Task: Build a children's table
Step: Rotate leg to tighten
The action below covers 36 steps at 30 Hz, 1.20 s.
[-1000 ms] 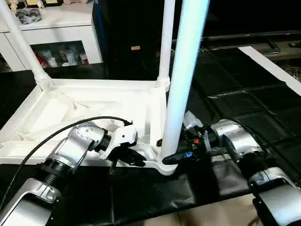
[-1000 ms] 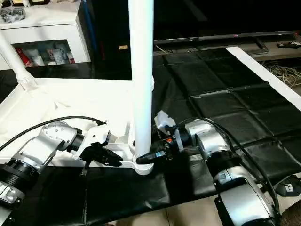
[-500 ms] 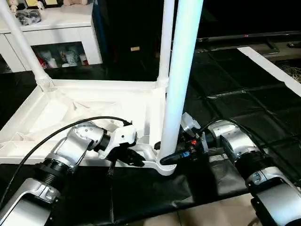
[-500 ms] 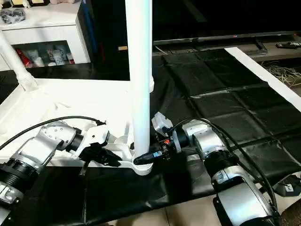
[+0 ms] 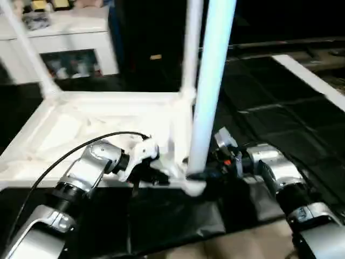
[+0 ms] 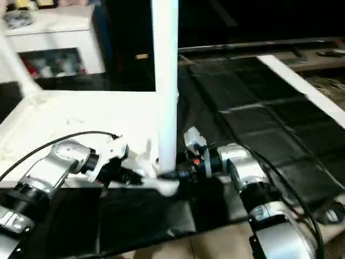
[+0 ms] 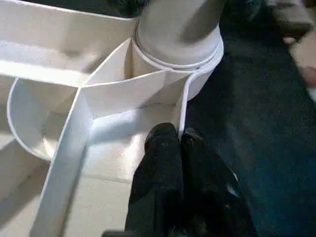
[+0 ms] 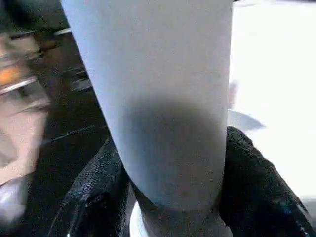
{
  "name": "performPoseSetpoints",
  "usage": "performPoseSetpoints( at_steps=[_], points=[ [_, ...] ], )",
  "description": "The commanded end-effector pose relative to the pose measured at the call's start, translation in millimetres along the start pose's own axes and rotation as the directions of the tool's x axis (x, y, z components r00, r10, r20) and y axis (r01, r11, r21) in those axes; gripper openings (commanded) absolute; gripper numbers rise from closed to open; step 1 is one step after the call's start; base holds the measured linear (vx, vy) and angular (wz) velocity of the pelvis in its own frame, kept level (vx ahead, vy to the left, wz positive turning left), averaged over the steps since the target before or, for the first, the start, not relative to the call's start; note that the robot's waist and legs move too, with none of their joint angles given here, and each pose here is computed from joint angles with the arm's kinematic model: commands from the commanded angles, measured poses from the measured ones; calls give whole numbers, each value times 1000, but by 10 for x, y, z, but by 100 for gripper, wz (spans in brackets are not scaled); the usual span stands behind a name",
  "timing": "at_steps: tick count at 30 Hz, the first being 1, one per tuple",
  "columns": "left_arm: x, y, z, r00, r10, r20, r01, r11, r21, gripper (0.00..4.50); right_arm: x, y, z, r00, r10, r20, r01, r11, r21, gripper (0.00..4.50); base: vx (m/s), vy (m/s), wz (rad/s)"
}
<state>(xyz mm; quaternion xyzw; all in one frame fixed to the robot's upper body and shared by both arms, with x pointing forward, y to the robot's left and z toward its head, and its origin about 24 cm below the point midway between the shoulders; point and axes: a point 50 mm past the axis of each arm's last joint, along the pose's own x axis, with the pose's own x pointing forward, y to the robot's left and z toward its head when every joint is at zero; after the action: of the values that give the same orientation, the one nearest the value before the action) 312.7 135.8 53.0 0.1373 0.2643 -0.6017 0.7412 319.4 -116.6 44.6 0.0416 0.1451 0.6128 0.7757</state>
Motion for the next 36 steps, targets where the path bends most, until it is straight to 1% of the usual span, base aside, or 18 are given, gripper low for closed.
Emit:
performPoseSetpoints(
  at_steps=[1, 3, 8, 11, 15, 16, 17, 18, 21, 23, 24, 26, 30, 31, 32, 33, 35, 36],
  points=[
    [254, 0, 260, 994, 53, 91, -52, 998, -24, 0, 422, 40, 49, 996, -78, 44, 74, 994, 77, 212, 0, 0, 0],
    [283, 30, 304, 990, 99, 105, -94, 994, -50, 0, 494, 26, 58, 990, -136, 48, 131, 987, 91, 212, 0, 0, 0],
    [351, 139, 476, 941, 300, 155, -276, 948, -155, 0, 781, -19, 109, 923, -382, 42, 372, 915, 157, 212, 0, 0, 0],
    [366, 136, 495, 935, 318, 157, -292, 941, -168, 0, 819, -29, 111, 901, -433, 35, 423, 893, 154, 212, 0, 0, 0],
    [368, 114, 494, 934, 320, 161, -294, 941, -166, 0, 816, -24, 86, 899, -437, 30, 429, 893, 133, 212, 0, 0, 0],
    [361, 95, 467, 938, 306, 161, -285, 948, -142, 0, 783, -27, 72, 901, -431, 46, 419, 894, 157, 246, 0, 0, 0],
    [360, 93, 460, 939, 304, 160, -283, 949, -141, 0, 774, -31, 68, 900, -433, 47, 422, 893, 159, 246, 0, 0, 0],
    [356, 86, 445, 941, 299, 158, -279, 950, -139, 0, 755, -40, 60, 897, -440, 47, 428, 889, 163, 279, 0, 0, 0],
    [351, 75, 423, 943, 294, 153, -274, 951, -144, 0, 725, -57, 46, 888, -459, 43, 447, 879, 165, 290, 0, 0, 0],
    [323, 29, 376, 958, 240, 154, -229, 970, -86, 0, 606, -77, 9, 887, -460, 39, 456, 886, 82, 314, 0, 0, 0],
    [323, 29, 376, 958, 240, 154, -229, 970, -86, 0, 606, -77, 9, 887, -460, 39, 456, 886, 82, 324, 0, 0, 0],
    [281, 1, 319, 969, 198, 145, -194, 980, -46, 0, 472, -81, -38, 899, -435, 40, 432, 900, 60, 338, 0, 0, 0],
    [176, 8, 222, 982, 155, 108, -157, 988, 4, 0, 118, -5, -84, 953, -290, 88, 288, 957, 27, 373, 0, 0, 0],
    [176, 8, 222, 982, 155, 108, -157, 988, 4, 0, 118, -5, -84, 953, -290, 88, 288, 957, 27, 380, 0, 0, 0],
    [140, 19, 193, 985, 146, 93, -149, 988, 31, 0, -47, 36, -112, 968, -242, 70, 244, 970, -22, 389, 0, 0, 0],
    [140, 19, 193, 985, 146, 93, -149, 988, 31, 0, -47, 36, -112, 968, -242, 70, 244, 970, -22, 402, 0, 0, 0],
    [98, 32, 164, 987, 138, 78, -143, 988, 53, 0, -234, 46, -127, 967, -248, 57, 250, 967, -45, 418, 0, 0, 0],
    [98, 32, 164, 987, 138, 78, -143, 988, 53, 0, -234, 46, -127, 967, -248, 57, 250, 967, -45, 425, 0, 0, 0]
  ],
)
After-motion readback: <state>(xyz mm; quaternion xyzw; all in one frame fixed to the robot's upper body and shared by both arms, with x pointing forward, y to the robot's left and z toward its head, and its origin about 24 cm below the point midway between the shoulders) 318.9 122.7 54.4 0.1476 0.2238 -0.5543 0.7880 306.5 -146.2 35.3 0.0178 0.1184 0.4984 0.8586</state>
